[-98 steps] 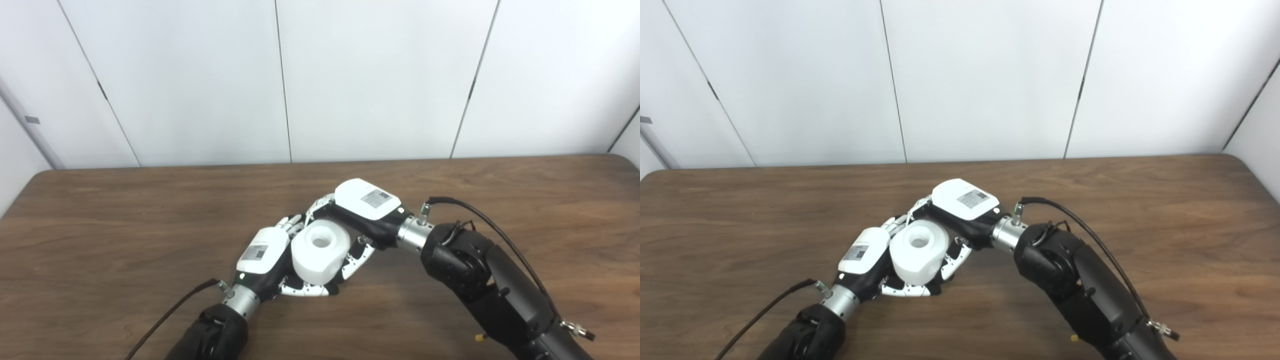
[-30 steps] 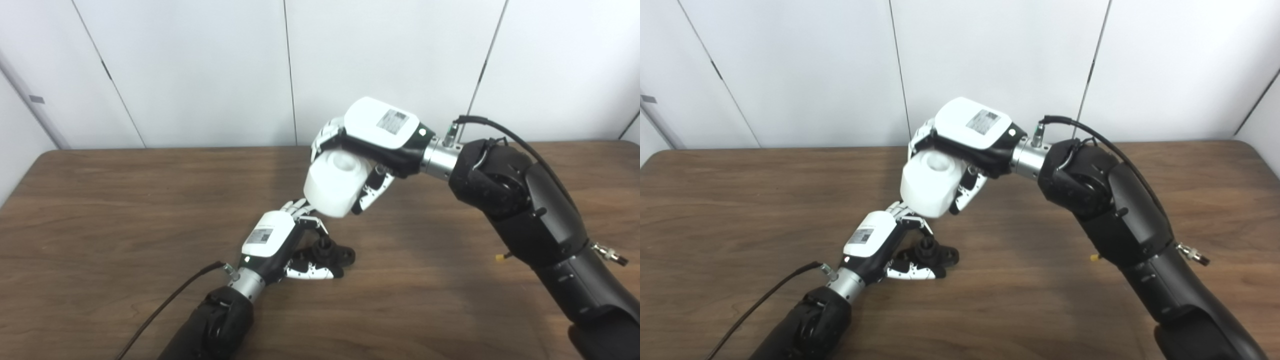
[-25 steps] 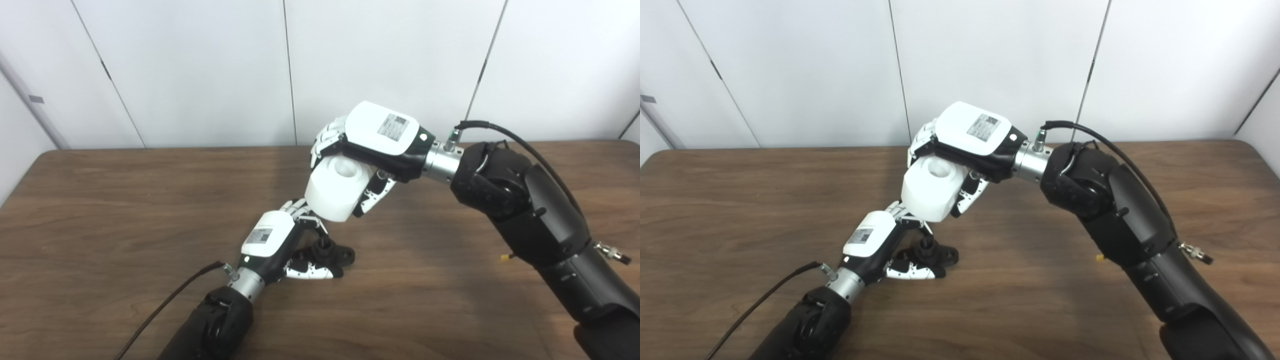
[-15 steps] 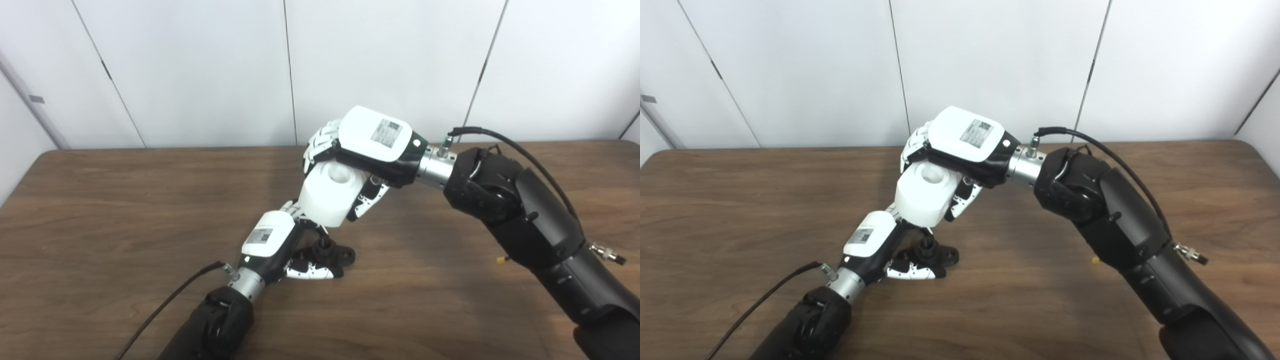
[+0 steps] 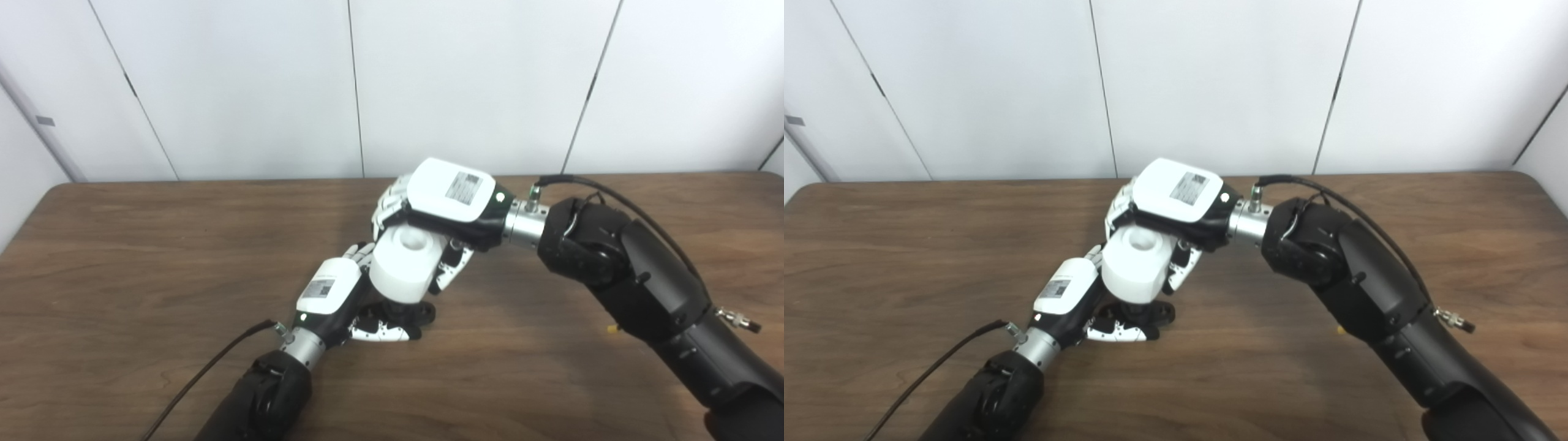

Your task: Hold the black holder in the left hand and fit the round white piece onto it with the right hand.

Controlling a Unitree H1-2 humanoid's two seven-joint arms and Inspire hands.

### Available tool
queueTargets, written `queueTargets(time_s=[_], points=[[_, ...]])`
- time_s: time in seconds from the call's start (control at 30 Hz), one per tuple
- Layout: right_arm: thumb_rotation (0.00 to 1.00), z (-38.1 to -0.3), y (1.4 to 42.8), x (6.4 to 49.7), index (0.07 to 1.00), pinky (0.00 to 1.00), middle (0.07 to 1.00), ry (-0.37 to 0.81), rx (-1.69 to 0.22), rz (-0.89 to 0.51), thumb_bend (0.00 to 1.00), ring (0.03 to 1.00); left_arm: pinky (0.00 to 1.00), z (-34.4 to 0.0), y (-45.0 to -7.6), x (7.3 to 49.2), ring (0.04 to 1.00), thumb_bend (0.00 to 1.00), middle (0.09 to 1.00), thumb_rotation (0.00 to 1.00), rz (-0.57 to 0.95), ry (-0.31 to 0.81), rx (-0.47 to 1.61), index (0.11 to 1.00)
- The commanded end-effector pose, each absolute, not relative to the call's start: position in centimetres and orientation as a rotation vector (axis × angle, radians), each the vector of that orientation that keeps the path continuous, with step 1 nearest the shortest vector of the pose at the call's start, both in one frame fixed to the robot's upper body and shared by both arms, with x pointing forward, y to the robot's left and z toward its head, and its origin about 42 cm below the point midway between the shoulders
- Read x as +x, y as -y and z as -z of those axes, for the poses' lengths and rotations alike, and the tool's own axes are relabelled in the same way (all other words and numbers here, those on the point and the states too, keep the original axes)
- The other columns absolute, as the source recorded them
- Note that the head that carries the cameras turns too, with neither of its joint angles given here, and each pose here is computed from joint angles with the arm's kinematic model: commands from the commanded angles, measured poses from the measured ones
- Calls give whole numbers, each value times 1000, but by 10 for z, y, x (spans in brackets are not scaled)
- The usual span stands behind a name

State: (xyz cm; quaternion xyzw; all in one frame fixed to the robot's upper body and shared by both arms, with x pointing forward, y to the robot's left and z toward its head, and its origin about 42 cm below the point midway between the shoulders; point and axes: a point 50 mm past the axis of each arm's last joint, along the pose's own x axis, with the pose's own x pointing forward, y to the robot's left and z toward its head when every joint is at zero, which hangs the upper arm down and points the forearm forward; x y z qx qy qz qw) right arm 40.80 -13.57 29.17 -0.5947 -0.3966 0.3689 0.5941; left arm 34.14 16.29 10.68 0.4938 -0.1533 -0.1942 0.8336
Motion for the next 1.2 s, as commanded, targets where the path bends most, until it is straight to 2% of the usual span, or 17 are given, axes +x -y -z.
queueTargets(time_s=[0.0,0.63,1.17], points=[[133,-312,130,409,481,699,697,995,-1386,-843,521,742,971,-43,-160,297,951,524,884,56,555,75,1088,484],[137,-298,121,411,482,715,704,947,-1409,-922,520,753,985,-44,-159,296,951,524,880,56,551,74,1083,484],[137,-273,113,422,482,675,697,906,-1434,-932,520,734,958,-44,-157,294,947,524,873,56,553,87,1088,483]])
